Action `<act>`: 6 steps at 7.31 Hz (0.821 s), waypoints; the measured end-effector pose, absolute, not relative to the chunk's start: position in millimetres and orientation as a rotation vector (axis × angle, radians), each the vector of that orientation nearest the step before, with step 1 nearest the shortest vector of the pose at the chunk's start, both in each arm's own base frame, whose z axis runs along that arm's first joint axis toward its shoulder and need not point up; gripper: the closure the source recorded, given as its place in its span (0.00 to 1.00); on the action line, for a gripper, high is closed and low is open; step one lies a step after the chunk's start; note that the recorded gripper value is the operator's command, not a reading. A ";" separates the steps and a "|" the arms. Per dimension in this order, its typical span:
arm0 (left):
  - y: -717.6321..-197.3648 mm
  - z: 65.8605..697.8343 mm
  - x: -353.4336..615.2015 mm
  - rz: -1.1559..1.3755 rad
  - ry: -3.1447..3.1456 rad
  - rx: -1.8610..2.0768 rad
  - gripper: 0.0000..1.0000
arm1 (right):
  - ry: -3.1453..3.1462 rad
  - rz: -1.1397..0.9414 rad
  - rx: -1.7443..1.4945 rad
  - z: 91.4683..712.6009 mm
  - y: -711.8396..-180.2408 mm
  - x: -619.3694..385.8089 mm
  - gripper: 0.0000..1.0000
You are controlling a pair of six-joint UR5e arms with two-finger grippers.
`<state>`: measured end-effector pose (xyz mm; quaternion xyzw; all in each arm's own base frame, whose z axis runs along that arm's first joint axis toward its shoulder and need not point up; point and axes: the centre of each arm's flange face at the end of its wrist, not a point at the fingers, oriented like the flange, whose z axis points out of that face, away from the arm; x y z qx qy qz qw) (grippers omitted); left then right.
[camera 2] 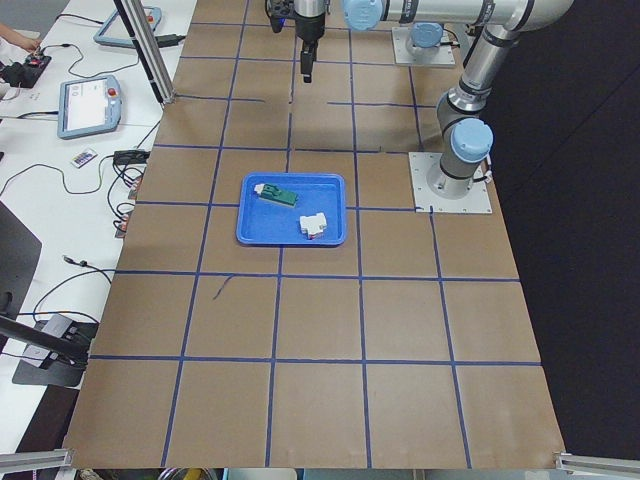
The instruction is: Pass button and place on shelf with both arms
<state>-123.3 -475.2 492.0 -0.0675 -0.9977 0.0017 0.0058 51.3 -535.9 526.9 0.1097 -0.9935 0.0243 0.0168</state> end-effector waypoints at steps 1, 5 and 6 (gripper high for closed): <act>-475.3 492.6 -123.1 0.010 -3.123 -0.210 0.00 | -3.108 0.079 0.205 526.3 -530.4 96.7 0.00; -480.0 495.6 -110.6 0.000 -3.134 -0.114 0.00 | -3.123 0.067 0.077 521.4 -521.8 144.3 0.00; -479.9 495.1 -110.8 -0.013 -3.135 -0.056 0.00 | -3.126 0.066 0.078 520.9 -521.8 145.4 0.00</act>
